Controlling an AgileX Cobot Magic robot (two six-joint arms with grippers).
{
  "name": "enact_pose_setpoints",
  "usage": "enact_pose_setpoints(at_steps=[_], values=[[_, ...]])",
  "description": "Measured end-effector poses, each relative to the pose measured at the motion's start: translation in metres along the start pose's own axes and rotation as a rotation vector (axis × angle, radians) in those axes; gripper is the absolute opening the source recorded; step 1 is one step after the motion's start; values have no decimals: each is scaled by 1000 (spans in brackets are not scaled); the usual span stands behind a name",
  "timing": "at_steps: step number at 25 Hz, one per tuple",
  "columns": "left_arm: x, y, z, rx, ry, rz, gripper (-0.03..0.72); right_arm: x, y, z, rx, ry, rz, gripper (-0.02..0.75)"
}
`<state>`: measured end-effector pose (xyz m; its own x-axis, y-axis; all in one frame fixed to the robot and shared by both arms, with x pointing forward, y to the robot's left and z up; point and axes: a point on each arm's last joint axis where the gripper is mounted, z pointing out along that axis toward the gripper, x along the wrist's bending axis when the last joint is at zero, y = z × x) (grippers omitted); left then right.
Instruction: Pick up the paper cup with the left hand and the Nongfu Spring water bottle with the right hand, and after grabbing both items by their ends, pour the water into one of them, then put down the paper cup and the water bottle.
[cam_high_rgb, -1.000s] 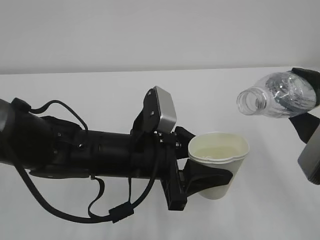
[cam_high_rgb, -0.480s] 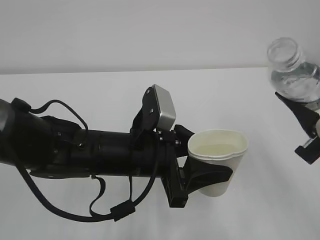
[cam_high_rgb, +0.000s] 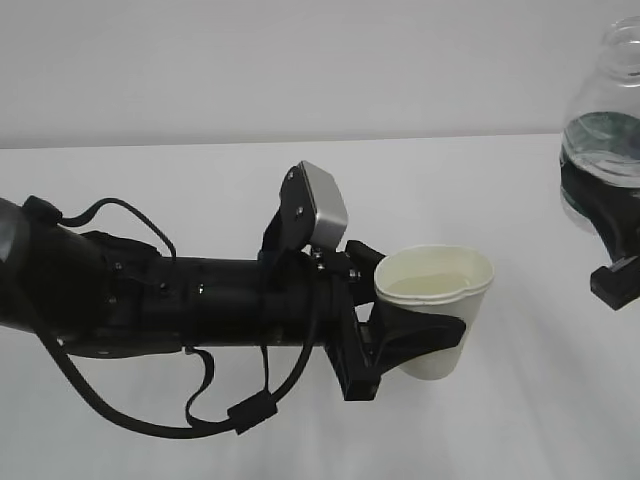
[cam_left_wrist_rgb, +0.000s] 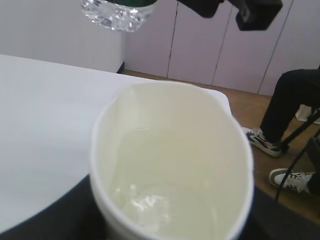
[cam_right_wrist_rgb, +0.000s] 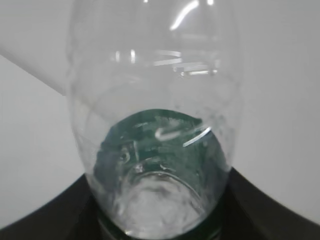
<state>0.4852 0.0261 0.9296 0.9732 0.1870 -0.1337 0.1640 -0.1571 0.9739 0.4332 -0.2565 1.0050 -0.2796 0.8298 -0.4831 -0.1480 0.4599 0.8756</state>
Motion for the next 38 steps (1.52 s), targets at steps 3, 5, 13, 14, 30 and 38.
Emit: enact_pose_setpoints(at_steps=[3,5,13,14,30,38], values=[[1,3,0,-32,15,-20,419,0,1,0,-9,-3,72,422],[2,4,0,-41,26,-29,419,-1,2,0,-24,-9,134,422],[5,2,0,-25,57,-41,419,-5,4,0,-56,-51,352,422],[6,2,0,-20,60,-41,419,-7,5,0,-67,-61,369,422],[25,9,-13,-110,134,-85,419,-9,-12,13,-91,-149,485,421],[39,9,-24,-118,180,-91,419,6,-48,36,57,-115,512,421]])
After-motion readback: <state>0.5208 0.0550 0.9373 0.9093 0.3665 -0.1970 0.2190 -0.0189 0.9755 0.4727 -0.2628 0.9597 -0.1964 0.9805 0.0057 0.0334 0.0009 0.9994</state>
